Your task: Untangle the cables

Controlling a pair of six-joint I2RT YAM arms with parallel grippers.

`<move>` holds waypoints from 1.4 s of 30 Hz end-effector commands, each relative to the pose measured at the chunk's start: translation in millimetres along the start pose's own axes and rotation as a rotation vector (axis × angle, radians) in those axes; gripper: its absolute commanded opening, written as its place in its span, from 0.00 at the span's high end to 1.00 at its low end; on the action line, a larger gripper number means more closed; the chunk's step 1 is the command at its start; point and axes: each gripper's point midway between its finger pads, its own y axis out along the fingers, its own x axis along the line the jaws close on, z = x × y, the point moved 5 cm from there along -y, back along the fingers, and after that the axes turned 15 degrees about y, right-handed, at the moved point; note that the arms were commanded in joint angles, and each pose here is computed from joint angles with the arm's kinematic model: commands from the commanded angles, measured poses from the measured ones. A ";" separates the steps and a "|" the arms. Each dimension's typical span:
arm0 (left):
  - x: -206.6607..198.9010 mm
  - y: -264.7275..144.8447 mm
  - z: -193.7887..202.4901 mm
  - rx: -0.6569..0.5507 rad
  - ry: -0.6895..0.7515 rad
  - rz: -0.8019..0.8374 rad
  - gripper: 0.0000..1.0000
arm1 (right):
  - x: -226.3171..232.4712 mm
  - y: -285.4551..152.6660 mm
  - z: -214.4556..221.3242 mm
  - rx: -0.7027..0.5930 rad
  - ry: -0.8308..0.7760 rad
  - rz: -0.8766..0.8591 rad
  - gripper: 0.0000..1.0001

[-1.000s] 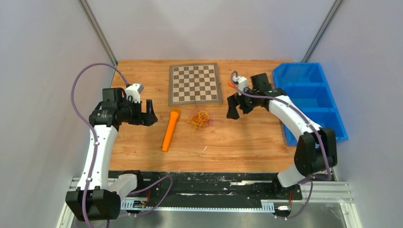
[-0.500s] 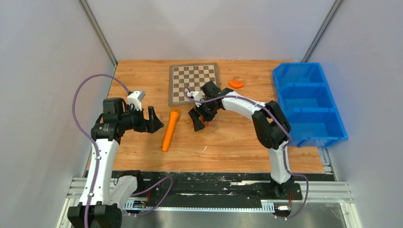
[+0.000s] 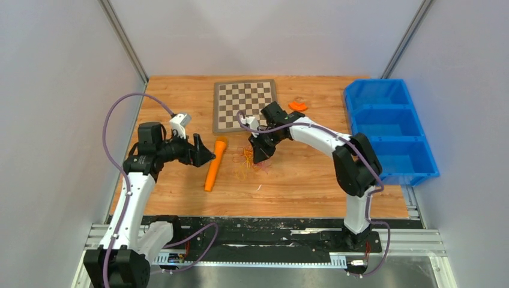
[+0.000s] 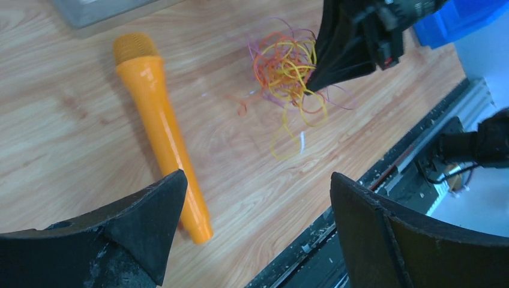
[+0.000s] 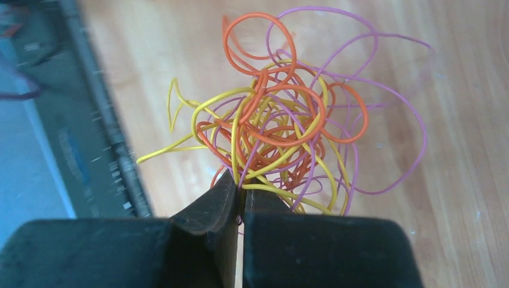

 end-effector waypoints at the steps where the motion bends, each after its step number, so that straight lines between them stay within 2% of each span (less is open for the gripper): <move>1: -23.1 21.8 -22.7 -0.101 0.151 0.179 0.01 | 77.4 -65.9 -6.1 -0.100 -0.249 -0.311 1.00; 5: -47.6 44.2 -28.8 -0.109 0.241 0.290 0.00 | 94.7 -84.1 4.2 -0.113 -0.311 -0.377 1.00; 8: -64.5 57.0 -36.2 -0.101 0.234 0.368 0.00 | 104.6 -93.5 7.0 -0.125 -0.333 -0.416 0.99; 9: -70.8 63.3 -36.7 -0.094 0.232 0.403 0.01 | 108.1 -97.1 6.6 -0.134 -0.339 -0.426 0.98; 11: -83.9 68.3 -38.2 -0.083 0.217 0.472 0.10 | 112.8 -103.3 4.0 -0.149 -0.344 -0.428 0.96; 12: -88.6 68.7 -39.0 -0.078 0.210 0.498 0.23 | 114.2 -106.2 2.5 -0.155 -0.344 -0.420 0.95; 13: -92.7 71.5 -36.8 -0.062 0.197 0.521 0.30 | 113.4 -108.6 0.9 -0.161 -0.338 -0.405 0.93; 14: -94.7 72.0 -35.7 -0.057 0.186 0.541 0.49 | 111.4 -110.6 1.1 -0.165 -0.329 -0.394 0.91; 15: -95.0 71.4 -35.3 -0.053 0.179 0.547 0.62 | 107.4 -113.7 1.5 -0.172 -0.315 -0.380 0.90; 16: -96.5 67.4 -34.6 -0.052 0.180 0.560 0.84 | 101.8 -117.2 3.1 -0.177 -0.292 -0.369 0.89; 18: -90.6 57.0 -36.6 -0.071 0.189 0.532 0.99 | 86.1 -127.8 8.6 -0.195 -0.233 -0.338 0.88; 21: -80.2 40.7 -37.1 -0.094 0.197 0.468 1.00 | 55.8 -147.4 20.5 -0.234 -0.134 -0.270 0.88; 26: -44.1 17.9 -25.6 -0.091 0.151 0.289 1.00 | 14.7 -183.5 44.2 -0.313 -0.024 -0.142 0.93; 29: -25.9 9.4 -21.8 -0.102 0.124 0.197 1.00 | 1.5 -200.4 58.1 -0.332 -0.004 -0.076 1.00; 35: 3.1 -2.7 -23.1 -0.101 0.117 0.032 1.00 | -13.8 -226.8 72.1 -0.368 0.002 0.017 1.00; 41: 44.6 -21.9 -31.1 -0.109 -0.028 -0.072 1.00 | -37.3 -250.3 88.4 -0.404 0.053 0.063 1.00; 42: 48.9 -25.8 -35.1 -0.113 -0.015 -0.083 1.00 | -42.9 -255.3 91.5 -0.416 0.064 0.079 1.00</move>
